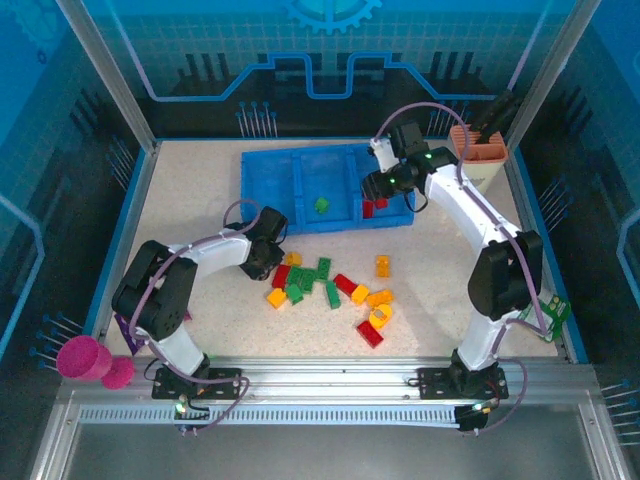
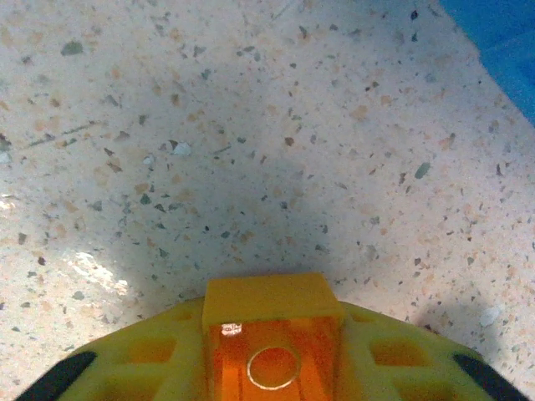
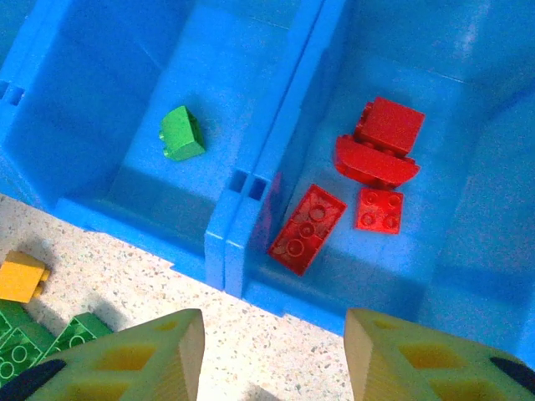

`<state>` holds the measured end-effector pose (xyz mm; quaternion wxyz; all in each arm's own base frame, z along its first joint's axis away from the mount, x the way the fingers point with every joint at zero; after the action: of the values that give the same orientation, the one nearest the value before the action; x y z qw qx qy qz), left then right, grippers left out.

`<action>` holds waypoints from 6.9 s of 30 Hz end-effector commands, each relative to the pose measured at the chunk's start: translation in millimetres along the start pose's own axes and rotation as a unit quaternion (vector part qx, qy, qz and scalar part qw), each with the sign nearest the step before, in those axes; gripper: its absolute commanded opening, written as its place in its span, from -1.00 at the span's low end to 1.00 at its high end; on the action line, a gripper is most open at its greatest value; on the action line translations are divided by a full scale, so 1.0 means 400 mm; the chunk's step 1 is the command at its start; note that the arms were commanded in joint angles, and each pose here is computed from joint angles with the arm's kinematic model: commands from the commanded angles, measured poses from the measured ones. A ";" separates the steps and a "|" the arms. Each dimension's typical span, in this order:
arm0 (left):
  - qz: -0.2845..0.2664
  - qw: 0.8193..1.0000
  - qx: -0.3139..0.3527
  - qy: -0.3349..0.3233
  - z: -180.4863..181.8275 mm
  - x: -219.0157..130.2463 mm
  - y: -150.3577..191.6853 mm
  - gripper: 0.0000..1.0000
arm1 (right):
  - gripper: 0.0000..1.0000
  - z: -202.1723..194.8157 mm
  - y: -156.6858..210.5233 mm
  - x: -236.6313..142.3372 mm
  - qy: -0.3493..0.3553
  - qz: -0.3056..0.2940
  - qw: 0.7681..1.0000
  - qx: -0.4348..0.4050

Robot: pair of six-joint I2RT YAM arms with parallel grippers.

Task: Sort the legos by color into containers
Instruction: Pick up the lego from the center of the table, then place the lego in the container, then pick up the lego from the bottom-center of the table, then place the lego in the container, then pick up the lego from the center of the table, then place the lego in the container.

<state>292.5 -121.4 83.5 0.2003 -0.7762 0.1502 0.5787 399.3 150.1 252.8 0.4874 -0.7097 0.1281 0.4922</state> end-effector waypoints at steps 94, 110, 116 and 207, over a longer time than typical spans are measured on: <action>-0.142 0.942 0.247 0.177 -0.060 -0.559 -0.198 0.55 | -0.43 0.381 0.324 -0.129 -0.097 0.158 0.982 -0.031; -0.065 0.950 0.260 0.161 0.041 -0.505 -0.136 0.54 | -0.41 -0.032 0.027 0.133 0.046 0.096 0.994 0.036; -0.051 0.948 0.288 0.129 0.053 -0.428 -0.100 0.54 | -0.34 -0.080 -0.005 0.228 0.039 0.096 0.993 0.053; -0.002 0.882 0.411 0.232 -0.714 -0.236 0.220 -0.53 | 0.18 0.126 0.301 -0.126 -0.005 0.050 0.994 0.098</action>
<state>464.3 -330.2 244.6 0.4642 -0.7513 0.3962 0.2513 280.1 109.8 223.1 0.5076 -0.6645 0.2236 0.5009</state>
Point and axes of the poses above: each hand's point on the last joint's axis, 136 mm out from that joint toward the fingers, its own x axis out along the fingers, its own z axis along the line the jaws close on, y = z × x, the point moved 7 cm from there along -x, back along the fingers, and after that the axes turned 12 degrees about -x, right-handed, at the moved point
